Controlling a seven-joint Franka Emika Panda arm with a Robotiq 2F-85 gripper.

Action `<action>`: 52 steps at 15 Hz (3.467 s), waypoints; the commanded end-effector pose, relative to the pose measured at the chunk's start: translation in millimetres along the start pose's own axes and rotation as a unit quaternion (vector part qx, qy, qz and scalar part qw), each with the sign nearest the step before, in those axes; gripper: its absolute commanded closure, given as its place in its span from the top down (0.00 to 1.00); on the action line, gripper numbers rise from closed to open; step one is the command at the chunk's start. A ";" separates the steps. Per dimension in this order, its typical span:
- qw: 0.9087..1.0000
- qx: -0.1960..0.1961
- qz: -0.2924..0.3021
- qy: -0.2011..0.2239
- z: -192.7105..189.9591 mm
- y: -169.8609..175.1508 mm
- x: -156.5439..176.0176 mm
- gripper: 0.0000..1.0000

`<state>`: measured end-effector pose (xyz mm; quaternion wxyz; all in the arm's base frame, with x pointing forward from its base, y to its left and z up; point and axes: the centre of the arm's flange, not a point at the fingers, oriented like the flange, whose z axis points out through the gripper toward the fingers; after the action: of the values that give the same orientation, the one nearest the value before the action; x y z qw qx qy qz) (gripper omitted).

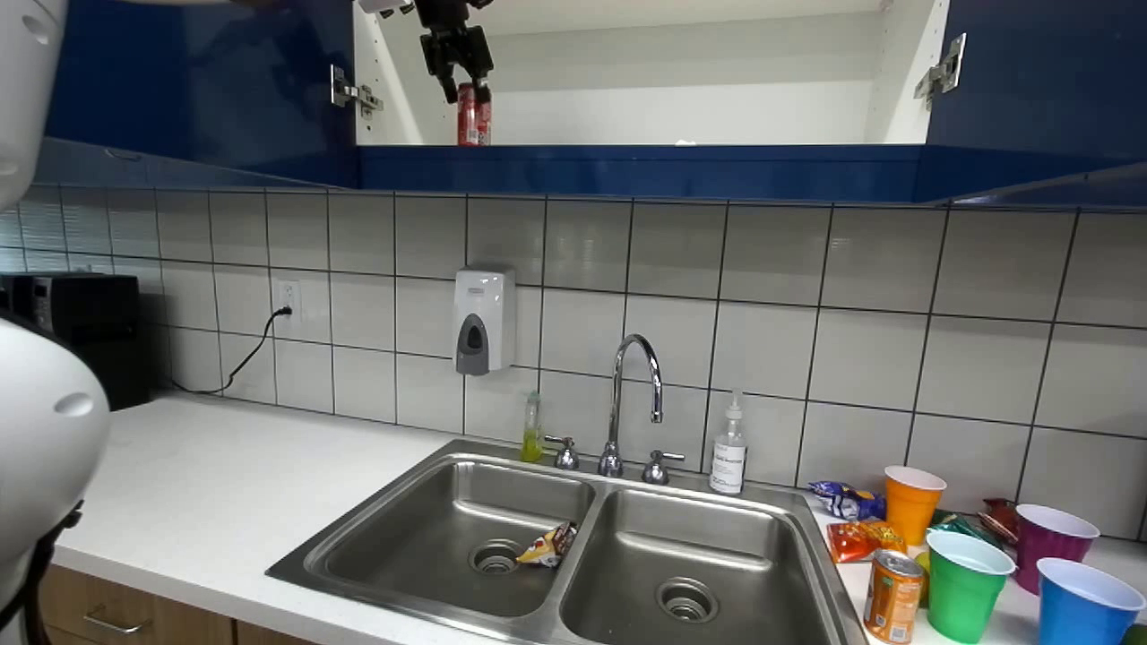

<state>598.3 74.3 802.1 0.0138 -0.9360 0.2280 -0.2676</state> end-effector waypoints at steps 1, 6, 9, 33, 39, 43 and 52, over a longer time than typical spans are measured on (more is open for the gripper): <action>1.000 0.002 0.004 -0.017 -8.5 23.1 -24.7 1.00; 1.000 0.002 0.003 -0.028 -13.3 32.5 -37.4 1.00; 0.999 0.001 0.001 -0.040 -12.9 39.8 -48.3 1.00; 0.990 0.016 -0.097 -0.100 -3.8 112.2 -161.5 1.00; 0.977 0.030 -0.164 -0.132 24.0 125.6 -189.8 1.00; 0.972 0.032 -0.176 -0.154 48.3 136.8 -204.0 1.00; 0.960 0.017 -0.192 -0.203 104.5 150.4 -235.9 1.00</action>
<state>420.1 35.7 587.6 0.0170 -0.9962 0.0449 -0.0722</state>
